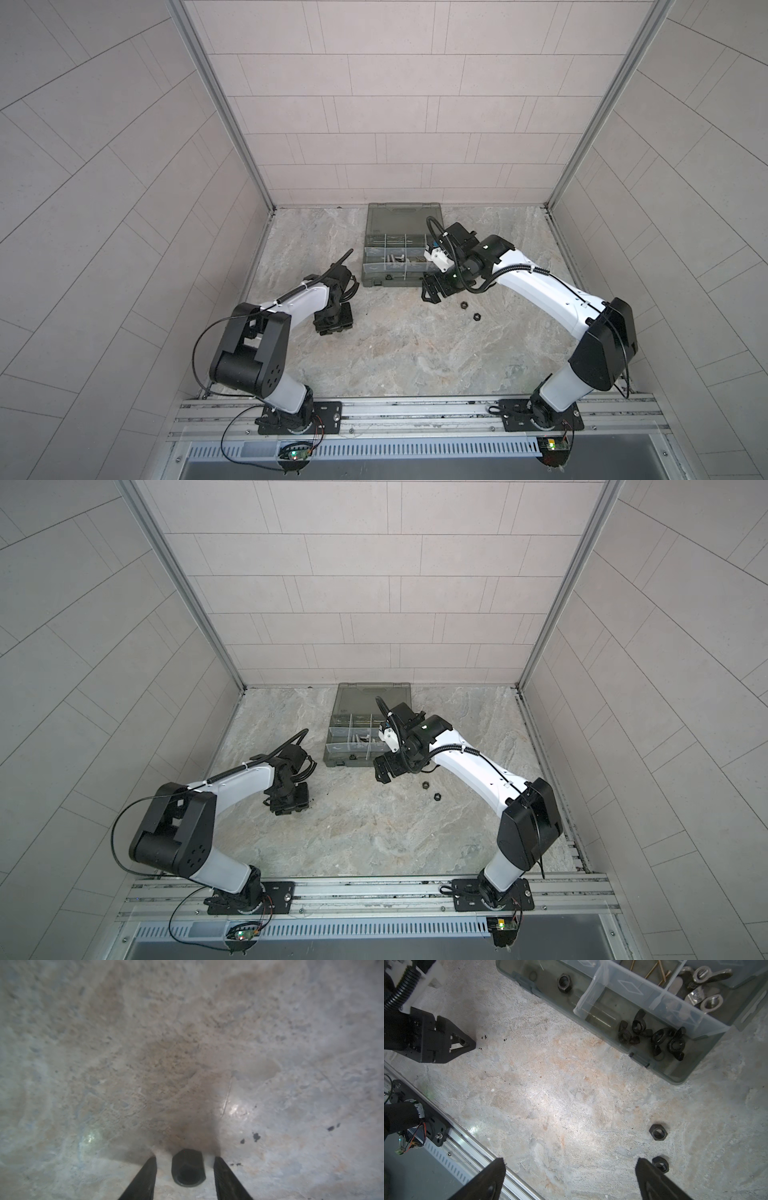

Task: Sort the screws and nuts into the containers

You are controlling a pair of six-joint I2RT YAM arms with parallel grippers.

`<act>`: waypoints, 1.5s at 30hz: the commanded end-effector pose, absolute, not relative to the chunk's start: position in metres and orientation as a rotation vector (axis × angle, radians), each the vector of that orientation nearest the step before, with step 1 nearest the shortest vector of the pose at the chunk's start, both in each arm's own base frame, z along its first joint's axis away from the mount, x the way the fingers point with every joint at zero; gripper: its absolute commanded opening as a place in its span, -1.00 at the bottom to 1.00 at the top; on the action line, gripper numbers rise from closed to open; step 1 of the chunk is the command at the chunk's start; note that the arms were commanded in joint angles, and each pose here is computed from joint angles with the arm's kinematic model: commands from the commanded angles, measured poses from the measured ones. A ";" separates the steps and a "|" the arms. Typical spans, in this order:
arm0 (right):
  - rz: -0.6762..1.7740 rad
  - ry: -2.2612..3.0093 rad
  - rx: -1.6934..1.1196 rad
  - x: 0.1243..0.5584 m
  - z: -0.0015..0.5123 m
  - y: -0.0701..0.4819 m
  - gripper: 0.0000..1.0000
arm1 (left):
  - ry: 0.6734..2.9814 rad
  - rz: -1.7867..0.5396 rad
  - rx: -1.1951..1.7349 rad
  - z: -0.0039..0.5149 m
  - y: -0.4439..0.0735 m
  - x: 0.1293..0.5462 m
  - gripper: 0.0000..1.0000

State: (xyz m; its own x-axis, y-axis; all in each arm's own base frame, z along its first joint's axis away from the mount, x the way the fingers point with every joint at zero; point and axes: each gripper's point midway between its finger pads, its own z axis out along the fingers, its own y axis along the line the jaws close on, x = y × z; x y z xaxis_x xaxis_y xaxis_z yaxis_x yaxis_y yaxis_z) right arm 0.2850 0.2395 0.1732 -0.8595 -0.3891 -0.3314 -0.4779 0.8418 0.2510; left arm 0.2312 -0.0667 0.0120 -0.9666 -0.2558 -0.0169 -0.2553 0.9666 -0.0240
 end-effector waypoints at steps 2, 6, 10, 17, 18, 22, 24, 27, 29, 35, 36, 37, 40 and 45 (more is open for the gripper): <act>0.472 2.743 -0.681 0.281 0.180 0.238 0.99 | 3.110 0.001 -0.405 0.011 -0.061 0.226 -0.02; 0.473 2.745 -0.685 0.280 0.179 0.238 0.99 | 3.104 0.003 -0.402 0.011 -0.062 0.230 -0.02; 0.461 2.749 -0.682 0.279 0.179 0.235 0.99 | 3.107 0.007 -0.387 0.009 -0.062 0.232 -0.06; 0.445 2.749 -0.684 0.278 0.179 0.233 0.99 | 3.104 0.011 -0.365 0.008 -0.063 0.238 -0.25; 0.444 2.747 -0.686 0.278 0.179 0.233 0.99 | 3.107 0.013 -0.362 0.008 -0.063 0.239 -0.30; 0.438 2.747 -0.686 0.278 0.178 0.232 0.99 | 3.115 0.017 -0.346 0.008 -0.063 0.240 -0.50; 0.435 2.746 -0.685 0.279 0.179 0.232 0.99 | 3.120 0.018 -0.330 0.010 -0.064 0.242 -0.55; 0.430 2.745 -0.685 0.280 0.179 0.232 0.99 | 3.121 0.023 -0.305 0.018 -0.064 0.245 -0.56; 0.427 2.744 -0.683 0.280 0.179 0.231 0.99 | 3.112 0.018 -0.284 0.027 -0.066 0.251 -0.56; 0.416 2.744 -0.676 0.281 0.179 0.229 0.99 | 3.049 -0.057 -0.221 0.063 -0.080 0.282 -0.56; 0.413 2.744 -0.677 0.281 0.180 0.229 0.99 | 3.039 -0.066 -0.211 0.068 -0.082 0.289 -0.56; 0.410 2.748 -0.677 0.280 0.179 0.228 0.99 | 3.031 -0.074 -0.205 0.072 -0.084 0.294 -0.56; 0.394 2.755 -0.672 0.280 0.180 0.223 0.99 | 2.997 -0.110 -0.175 0.086 -0.094 0.317 -0.56; 0.368 2.770 -0.621 0.280 0.178 0.210 0.99 | 2.963 -0.170 -0.111 0.099 -0.119 0.355 -0.56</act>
State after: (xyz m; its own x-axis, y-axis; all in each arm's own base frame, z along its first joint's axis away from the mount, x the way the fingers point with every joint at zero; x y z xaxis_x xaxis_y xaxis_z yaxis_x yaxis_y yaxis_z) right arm 0.2858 0.2256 0.1703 -0.8665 -0.3863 -0.3161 -0.4608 0.8625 0.2092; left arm 0.3495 -0.1075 0.0969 -0.9733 -0.1279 -0.1906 -0.1068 0.9874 -0.1170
